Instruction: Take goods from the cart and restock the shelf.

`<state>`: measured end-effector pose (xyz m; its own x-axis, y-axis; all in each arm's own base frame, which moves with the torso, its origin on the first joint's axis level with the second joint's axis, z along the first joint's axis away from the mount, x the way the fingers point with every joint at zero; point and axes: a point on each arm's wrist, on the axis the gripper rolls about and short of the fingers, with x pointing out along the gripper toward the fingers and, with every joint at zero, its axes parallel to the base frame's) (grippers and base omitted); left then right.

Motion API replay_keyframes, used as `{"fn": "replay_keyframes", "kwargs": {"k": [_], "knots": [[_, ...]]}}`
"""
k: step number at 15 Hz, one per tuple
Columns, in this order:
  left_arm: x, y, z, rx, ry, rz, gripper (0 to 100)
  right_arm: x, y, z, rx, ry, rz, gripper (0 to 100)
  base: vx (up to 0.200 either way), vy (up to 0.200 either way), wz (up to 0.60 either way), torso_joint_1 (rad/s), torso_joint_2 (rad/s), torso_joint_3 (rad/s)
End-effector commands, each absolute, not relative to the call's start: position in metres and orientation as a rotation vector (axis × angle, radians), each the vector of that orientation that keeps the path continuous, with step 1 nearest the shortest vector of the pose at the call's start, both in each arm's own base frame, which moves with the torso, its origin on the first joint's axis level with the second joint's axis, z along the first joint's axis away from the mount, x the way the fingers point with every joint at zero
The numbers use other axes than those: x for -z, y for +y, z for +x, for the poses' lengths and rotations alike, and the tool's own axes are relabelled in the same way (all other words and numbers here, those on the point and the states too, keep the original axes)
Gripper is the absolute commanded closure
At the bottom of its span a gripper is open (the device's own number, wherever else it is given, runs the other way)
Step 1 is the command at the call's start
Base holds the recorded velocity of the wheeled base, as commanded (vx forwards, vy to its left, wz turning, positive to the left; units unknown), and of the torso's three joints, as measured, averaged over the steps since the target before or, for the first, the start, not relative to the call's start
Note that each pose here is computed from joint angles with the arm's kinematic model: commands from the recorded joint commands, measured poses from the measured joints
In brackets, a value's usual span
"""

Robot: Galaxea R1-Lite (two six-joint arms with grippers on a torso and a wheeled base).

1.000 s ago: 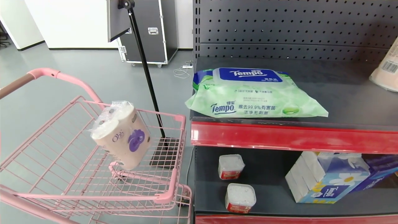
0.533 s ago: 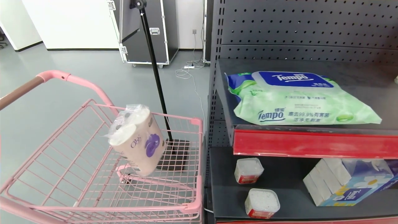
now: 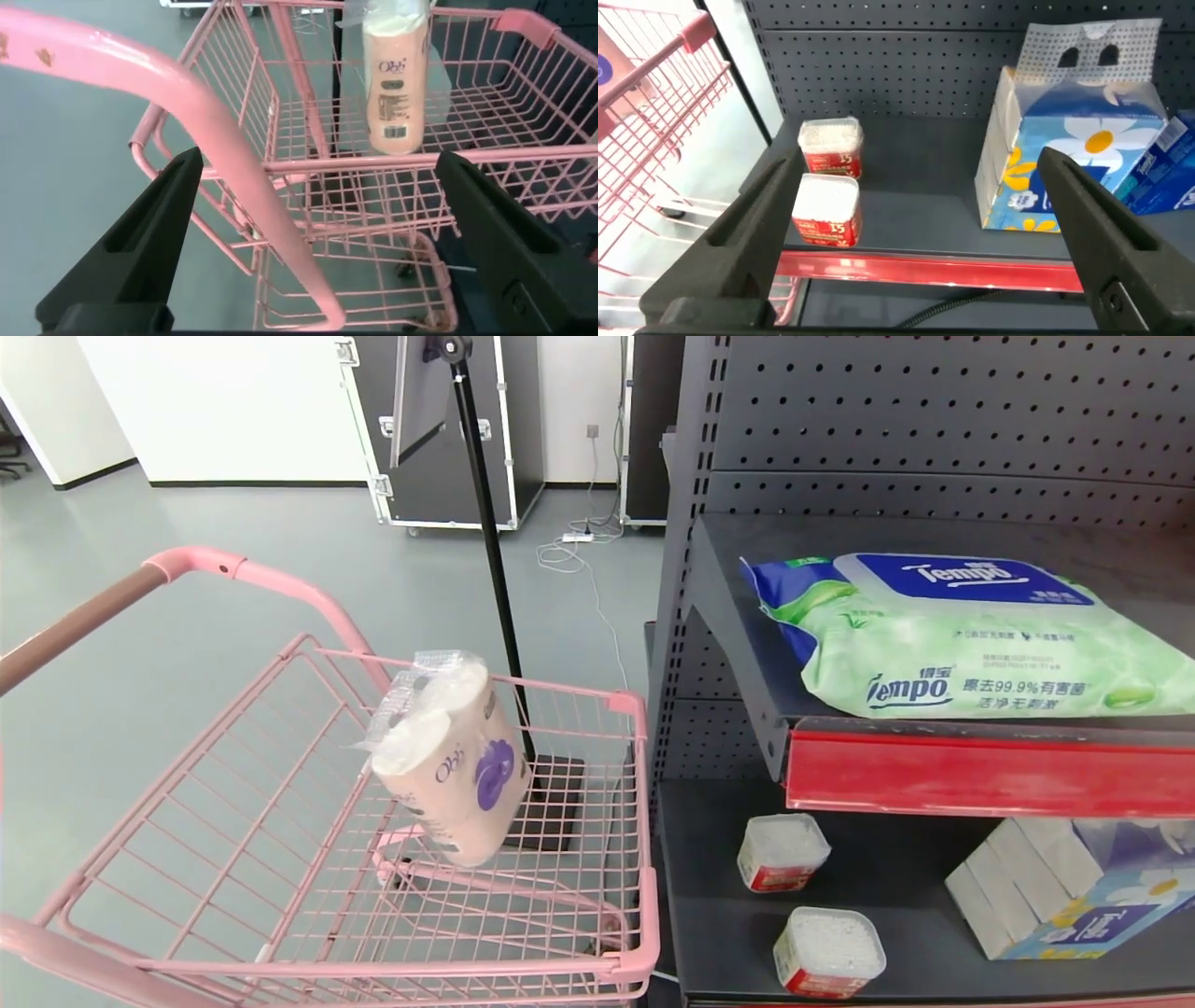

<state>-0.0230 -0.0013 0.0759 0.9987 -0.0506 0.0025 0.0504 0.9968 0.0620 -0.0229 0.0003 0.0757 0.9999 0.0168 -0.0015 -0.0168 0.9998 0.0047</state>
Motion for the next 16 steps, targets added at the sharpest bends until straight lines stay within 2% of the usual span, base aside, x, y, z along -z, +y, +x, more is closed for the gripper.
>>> {"fn": "replay_keyframes", "kwargs": {"k": [1, 2, 3, 4, 5, 6, 7, 9, 10, 11, 12, 14, 16], "knots": [[-0.076, -0.001, -0.023, 0.055, -0.005, 0.084, 0, -0.076, 0.0, -0.023, -0.017, 0.002, 0.005, 0, 0.0, 0.0, 0.0, 0.0, 0.0, 0.0], [-0.126, -0.003, -0.031, 0.129, -0.132, -0.017, 0, -0.076, 0.0, -0.023, -0.017, 0.002, 0.005, 0, 0.0, 0.0, 0.0, 0.0, 0.0, 0.0], [-0.215, -0.003, -0.036, 0.171, -0.244, -0.292, 0, -0.076, 0.0, -0.023, -0.017, 0.002, 0.005, 0, 0.0, 0.0, 0.0, 0.0, 0.0, 0.0], [-0.27, -0.003, -0.028, 0.19, -0.238, -0.411, 0, -0.076, 0.0, -0.023, -0.017, 0.002, 0.003, 0, 0.0, 0.0, 0.0, 0.0, 0.0, 0.0], [-0.269, -0.003, -0.017, 0.203, -0.131, -0.363, 0, -0.076, 0.0, -0.023, -0.017, 0.002, 0.005, 0, 0.0, 0.0, 0.0, 0.0, 0.0, 0.0], [-0.265, -0.003, -0.014, 0.222, -0.099, -0.337, 0, -0.076, 0.0, -0.023, -0.018, 0.002, 0.005, 0, 0.0, 0.0, 0.0, 0.0, 0.0, 0.0], [-0.24, -0.006, 0.014, 0.303, 0.079, -0.182, 0, -0.076, 0.0, -0.023, -0.015, 0.002, 0.005, 0, 0.0, 0.0, 0.0, 0.0, 0.0, 0.0], [-0.218, -0.008, 0.05, 0.295, 0.223, -0.166, 0, -0.076, 0.0, -0.023, -0.017, 0.002, 0.003, 0, 0.0, 0.0, 0.0, 0.0, 0.0, 0.0], [-0.218, -0.008, 0.05, 0.295, 0.223, -0.166, 0, -0.076, 0.0, -0.023, -0.017, 0.002, 0.003, 0, 0.0, 0.0, 0.0, 0.0, 0.0, 0.0], [-0.205, -0.011, 0.082, 0.298, 0.3, -0.16, 0, -0.076, 0.0, -0.023, -0.015, 0.002, 0.003, 0, 0.0, 0.0, 0.0, 0.0, 0.0, 0.0], [-0.202, -0.012, 0.09, 0.308, 0.319, -0.157, 0, -0.076, 0.0, -0.023, -0.015, 0.002, 0.003, 0, 0.0, 0.0, 0.0, 0.0, 0.0, 0.0], [-0.181, -0.021, 0.107, 0.372, 0.402, -0.15, 0, -0.076, 0.0, -0.023, -0.018, 0.002, 0.005, 0, 0.0, 0.0, 0.0, 0.0, 0.0, 0.0], [-0.169, -0.027, 0.127, 0.392, 0.426, -0.148, 0, -0.076, 0.0, -0.023, -0.017, 0.002, 0.005, 0, 0.0, 0.0, 0.0, 0.0, 0.0, 0.0]]}}
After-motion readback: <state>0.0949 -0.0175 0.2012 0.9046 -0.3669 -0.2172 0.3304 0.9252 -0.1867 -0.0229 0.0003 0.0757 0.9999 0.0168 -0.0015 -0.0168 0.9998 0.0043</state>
